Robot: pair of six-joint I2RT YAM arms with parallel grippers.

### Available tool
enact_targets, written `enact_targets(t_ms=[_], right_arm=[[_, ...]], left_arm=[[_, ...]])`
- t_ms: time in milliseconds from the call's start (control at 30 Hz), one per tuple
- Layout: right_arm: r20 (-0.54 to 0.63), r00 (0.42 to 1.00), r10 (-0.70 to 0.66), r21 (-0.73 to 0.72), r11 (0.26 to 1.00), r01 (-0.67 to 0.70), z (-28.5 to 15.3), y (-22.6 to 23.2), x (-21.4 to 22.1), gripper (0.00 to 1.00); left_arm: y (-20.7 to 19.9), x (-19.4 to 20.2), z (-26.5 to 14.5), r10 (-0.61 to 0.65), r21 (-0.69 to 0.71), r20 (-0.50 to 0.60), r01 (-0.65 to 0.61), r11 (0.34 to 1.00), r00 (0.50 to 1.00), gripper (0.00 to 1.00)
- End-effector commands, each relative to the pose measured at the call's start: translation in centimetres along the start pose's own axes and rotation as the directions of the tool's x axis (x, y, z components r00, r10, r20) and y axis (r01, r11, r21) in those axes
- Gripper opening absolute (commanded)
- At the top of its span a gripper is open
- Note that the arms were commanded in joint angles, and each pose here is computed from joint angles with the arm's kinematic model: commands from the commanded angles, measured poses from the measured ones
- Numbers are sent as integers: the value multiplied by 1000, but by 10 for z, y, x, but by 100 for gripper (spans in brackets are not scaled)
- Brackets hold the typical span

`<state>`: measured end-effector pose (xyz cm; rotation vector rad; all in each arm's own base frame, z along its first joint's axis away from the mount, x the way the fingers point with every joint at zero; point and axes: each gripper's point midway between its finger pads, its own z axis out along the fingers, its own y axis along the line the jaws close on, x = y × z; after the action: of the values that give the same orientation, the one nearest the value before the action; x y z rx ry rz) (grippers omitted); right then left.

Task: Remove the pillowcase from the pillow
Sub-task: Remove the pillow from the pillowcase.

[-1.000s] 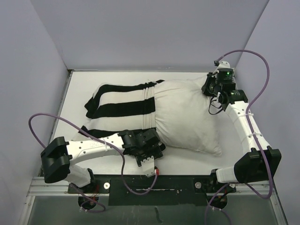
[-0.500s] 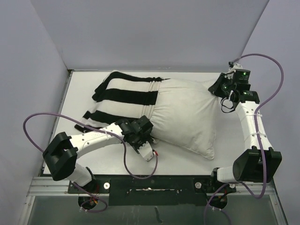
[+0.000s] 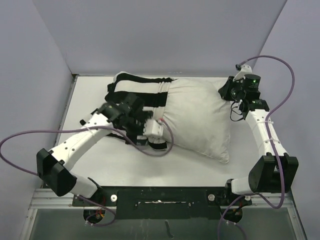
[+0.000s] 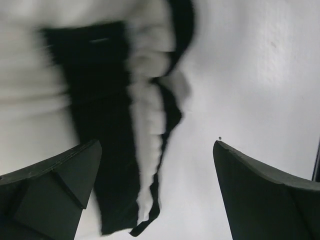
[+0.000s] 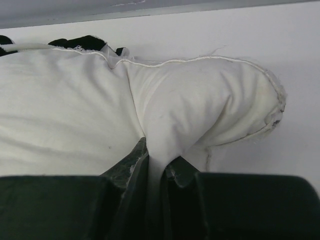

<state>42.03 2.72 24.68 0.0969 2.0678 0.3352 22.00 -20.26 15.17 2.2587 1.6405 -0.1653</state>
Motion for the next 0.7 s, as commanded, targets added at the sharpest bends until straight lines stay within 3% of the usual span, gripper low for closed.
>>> enact_targets(t_ms=[0,133,233,367,433,500,567,667], right_arm=[[383,896,-226,-170,936,309,-36,67,-77,0],[659,698,-280,-175,846,504,-81,103,-106,0],[776,577,-253,-174,794,582,-115,122,-125,0],[857,482,-181,-226,708,669,-153,144,-137,0],[898,419,-138,-225,674,703,-175,148,-143,0],[918,385,-100,-235,643,728,-189,149,-147,0],[924,373,-80,-250,613,750,-195,152,-149,0],[924,378,-59,-268,605,750,-197,154,-150,0]], left_arm=[[68,-8,-67,-407,-79,317,452,889,857,96],[129,53,-108,-595,-116,479,718,686,645,96],[156,116,-132,-655,-93,568,830,550,498,96],[170,187,-148,-669,-97,622,888,450,407,98],[165,201,-156,-652,-79,635,874,479,414,98],[152,202,-157,-623,-68,627,829,555,468,98],[131,194,-150,-600,-43,604,773,633,525,98],[111,189,-137,-562,-54,587,721,691,582,98]])
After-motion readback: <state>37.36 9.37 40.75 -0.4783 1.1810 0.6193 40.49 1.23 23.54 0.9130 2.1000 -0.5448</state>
